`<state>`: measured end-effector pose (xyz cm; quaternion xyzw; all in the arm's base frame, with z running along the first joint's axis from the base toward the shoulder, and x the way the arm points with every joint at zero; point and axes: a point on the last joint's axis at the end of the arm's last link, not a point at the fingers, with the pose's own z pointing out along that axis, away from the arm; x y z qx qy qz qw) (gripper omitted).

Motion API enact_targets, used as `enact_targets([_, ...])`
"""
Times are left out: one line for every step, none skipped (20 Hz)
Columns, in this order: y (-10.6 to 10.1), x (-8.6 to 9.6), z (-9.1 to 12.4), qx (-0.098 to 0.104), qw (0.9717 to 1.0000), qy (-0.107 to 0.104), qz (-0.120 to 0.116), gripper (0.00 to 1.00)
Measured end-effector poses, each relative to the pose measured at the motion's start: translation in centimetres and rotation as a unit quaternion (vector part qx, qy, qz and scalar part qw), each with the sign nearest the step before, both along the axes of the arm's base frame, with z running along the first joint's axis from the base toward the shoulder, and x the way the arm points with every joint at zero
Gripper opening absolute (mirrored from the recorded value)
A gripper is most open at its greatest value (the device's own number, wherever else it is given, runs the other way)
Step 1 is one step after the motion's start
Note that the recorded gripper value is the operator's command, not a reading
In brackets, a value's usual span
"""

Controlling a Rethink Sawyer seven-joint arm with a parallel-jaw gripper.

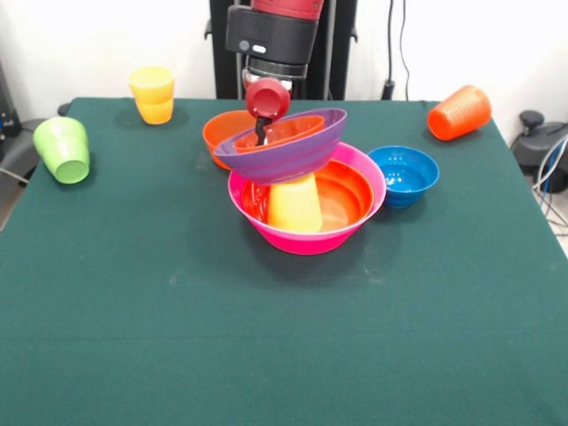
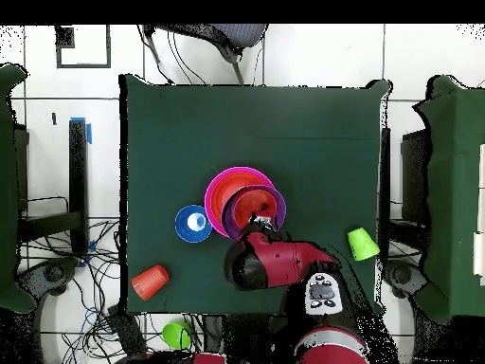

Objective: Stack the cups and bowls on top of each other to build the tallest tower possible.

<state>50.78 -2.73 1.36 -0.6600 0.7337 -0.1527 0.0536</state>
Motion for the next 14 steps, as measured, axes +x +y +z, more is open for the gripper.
enact_targets([0.0, 0.1, 0.0, 0.0, 1.0, 0.0, -0.001, 1.0])
enact_targets([0.0, 0.4, -0.1, -0.001, 1.0, 0.0, -0.003, 1.0])
enact_targets([0.0, 0.6, -0.1, -0.001, 1.0, 0.0, -0.003, 1.0])
enact_targets([0.1, 0.8, -0.1, -0.001, 1.0, 0.0, -0.004, 1.0])
enact_targets([0.2, 0.9, -0.1, -0.001, 1.0, 0.0, -0.004, 1.0])
enact_targets([0.3, 1.0, -0.1, -0.001, 1.0, 0.0, -0.005, 1.0])
enact_targets([0.4, 1.1, -0.1, -0.001, 1.0, 0.001, -0.006, 1.0])
enact_targets([0.5, 1.1, -0.1, -0.001, 1.0, 0.002, -0.006, 1.0])
enact_targets([0.8, 1.1, -0.1, -0.001, 0.9999, 0.006, -0.009, 1.0])
enact_targets([0.9, 1.2, 0.0, -0.001, 0.9999, 0.007, -0.01, 1.0])
enact_targets([1.0, 1.2, 0.0, -0.001, 0.9999, 0.007, -0.01, 1.0])
enact_targets([1.4, 1.3, 0.2, -0.001, 0.9999, 0.01, -0.011, 1.0])
enact_targets([1.5, 1.3, 0.3, -0.001, 0.9999, 0.011, -0.012, 1.0])
enact_targets([1.8, 1.4, 0.5, -0.002, 0.9998, 0.013, -0.012, 1.0])
